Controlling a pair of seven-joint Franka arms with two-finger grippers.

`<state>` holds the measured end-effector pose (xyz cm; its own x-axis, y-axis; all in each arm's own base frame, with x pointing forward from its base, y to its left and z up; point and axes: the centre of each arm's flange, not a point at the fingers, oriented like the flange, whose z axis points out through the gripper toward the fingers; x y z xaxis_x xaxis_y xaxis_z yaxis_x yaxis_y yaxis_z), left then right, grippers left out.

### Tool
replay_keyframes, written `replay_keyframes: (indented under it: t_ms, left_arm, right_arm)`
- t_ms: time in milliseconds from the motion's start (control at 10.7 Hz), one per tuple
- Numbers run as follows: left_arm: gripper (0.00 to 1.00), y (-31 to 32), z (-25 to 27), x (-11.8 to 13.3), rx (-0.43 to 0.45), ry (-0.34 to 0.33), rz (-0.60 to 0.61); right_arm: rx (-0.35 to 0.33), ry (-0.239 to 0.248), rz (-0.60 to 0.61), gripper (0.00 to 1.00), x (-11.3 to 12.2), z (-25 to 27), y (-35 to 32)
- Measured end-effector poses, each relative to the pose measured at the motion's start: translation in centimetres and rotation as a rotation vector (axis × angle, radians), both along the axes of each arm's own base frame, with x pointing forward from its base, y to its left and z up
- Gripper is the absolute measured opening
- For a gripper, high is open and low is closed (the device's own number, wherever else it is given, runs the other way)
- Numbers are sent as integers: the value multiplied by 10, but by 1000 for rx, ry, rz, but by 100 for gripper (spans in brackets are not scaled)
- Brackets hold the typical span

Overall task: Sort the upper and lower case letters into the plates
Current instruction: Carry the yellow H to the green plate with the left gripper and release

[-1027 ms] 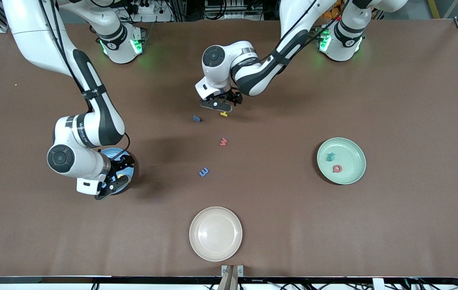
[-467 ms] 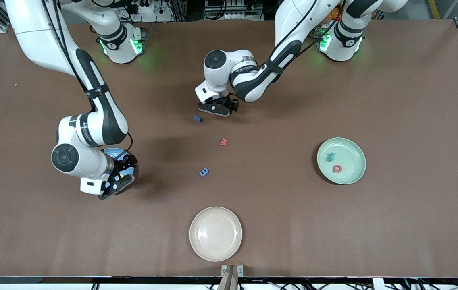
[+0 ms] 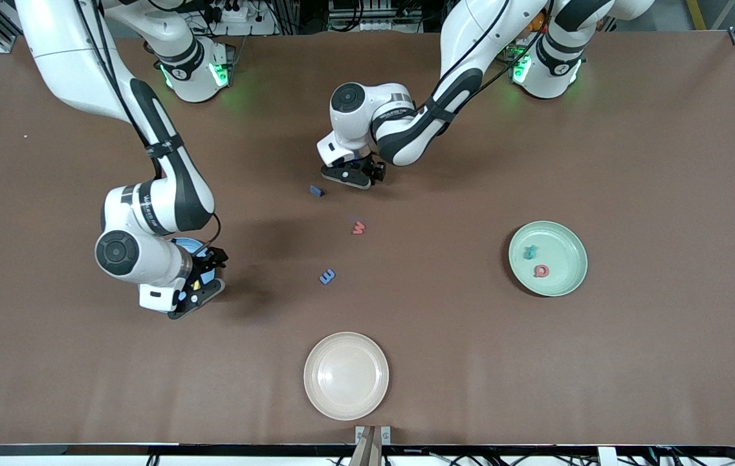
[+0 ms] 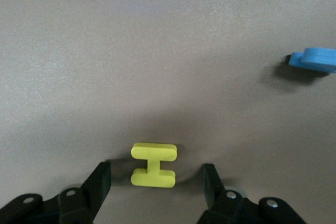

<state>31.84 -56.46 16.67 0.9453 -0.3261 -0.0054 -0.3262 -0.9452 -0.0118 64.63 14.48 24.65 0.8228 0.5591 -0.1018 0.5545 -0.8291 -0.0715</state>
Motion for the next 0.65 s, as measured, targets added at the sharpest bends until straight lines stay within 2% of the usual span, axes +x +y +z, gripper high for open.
replay_keyframes:
  t_ms: [93, 187, 280, 373, 560, 653]
  left_arm:
    - [76, 0, 0, 1, -7, -2, 1]
    - [62, -1, 2, 2, -15, -6, 2]
    - [52, -1, 4, 4, -17, -9, 4]
    - [36, -1, 7, 6, -20, -13, 6]
    - [36, 7, 6, 19, -17, -19, 19]
    - [36, 16, 8, 36, -16, -28, 34]
  right_arm:
    - [-5, -1, -18, 100, -3, 0, 15]
    - [-10, -1, -38, 100, -7, -1, 30]
    - [-16, -1, -59, 100, -12, -1, 45]
    - [-20, -2, -82, 100, -15, -1, 56]
    - [-28, -6, -137, 100, -18, 0, 66]
    - [-33, -6, -174, 100, -20, 0, 73]
